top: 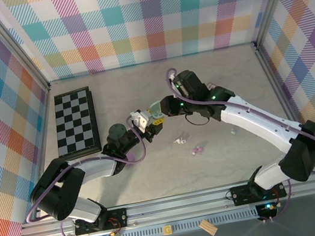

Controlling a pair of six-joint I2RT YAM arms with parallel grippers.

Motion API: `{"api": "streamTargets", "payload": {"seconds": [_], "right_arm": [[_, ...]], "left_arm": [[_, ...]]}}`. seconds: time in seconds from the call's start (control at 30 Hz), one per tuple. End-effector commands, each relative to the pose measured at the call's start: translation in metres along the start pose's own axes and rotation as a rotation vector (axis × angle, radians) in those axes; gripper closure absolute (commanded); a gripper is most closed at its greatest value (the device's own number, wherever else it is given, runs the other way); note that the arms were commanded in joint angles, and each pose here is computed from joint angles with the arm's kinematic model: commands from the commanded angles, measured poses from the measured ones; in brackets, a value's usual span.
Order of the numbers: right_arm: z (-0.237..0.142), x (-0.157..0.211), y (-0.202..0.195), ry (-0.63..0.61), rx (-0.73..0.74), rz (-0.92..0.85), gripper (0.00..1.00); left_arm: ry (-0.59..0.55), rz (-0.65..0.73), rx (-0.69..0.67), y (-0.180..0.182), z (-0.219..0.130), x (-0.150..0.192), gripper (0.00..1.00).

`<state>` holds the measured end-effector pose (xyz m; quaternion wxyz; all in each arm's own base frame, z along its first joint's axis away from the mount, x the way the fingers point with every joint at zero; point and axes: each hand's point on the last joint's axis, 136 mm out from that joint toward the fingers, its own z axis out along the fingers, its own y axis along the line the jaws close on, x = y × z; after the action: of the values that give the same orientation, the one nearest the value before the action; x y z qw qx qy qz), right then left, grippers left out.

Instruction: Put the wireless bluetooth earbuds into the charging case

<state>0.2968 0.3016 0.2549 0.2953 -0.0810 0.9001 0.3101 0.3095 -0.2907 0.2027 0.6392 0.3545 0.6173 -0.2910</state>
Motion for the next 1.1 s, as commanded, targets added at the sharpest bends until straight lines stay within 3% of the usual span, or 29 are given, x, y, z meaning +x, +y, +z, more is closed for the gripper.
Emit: {"api": "streamTargets", "payload": {"seconds": [0.0, 0.8, 1.07], "right_arm": [[0.002, -0.007, 0.024, -0.003, -0.067, -0.046, 0.80], [0.030, 0.011, 0.019, 0.068, -0.045, -0.049, 0.78], [0.026, 0.013, 0.019, 0.068, -0.049, -0.054, 0.70]], "left_arm": [[-0.063, 0.044, 0.009, 0.000, 0.000, -0.019, 0.63], [-0.068, 0.047, 0.010, -0.002, -0.004, -0.022, 0.63], [-0.075, 0.044, 0.013, -0.002, -0.005, -0.025, 0.63]]}}
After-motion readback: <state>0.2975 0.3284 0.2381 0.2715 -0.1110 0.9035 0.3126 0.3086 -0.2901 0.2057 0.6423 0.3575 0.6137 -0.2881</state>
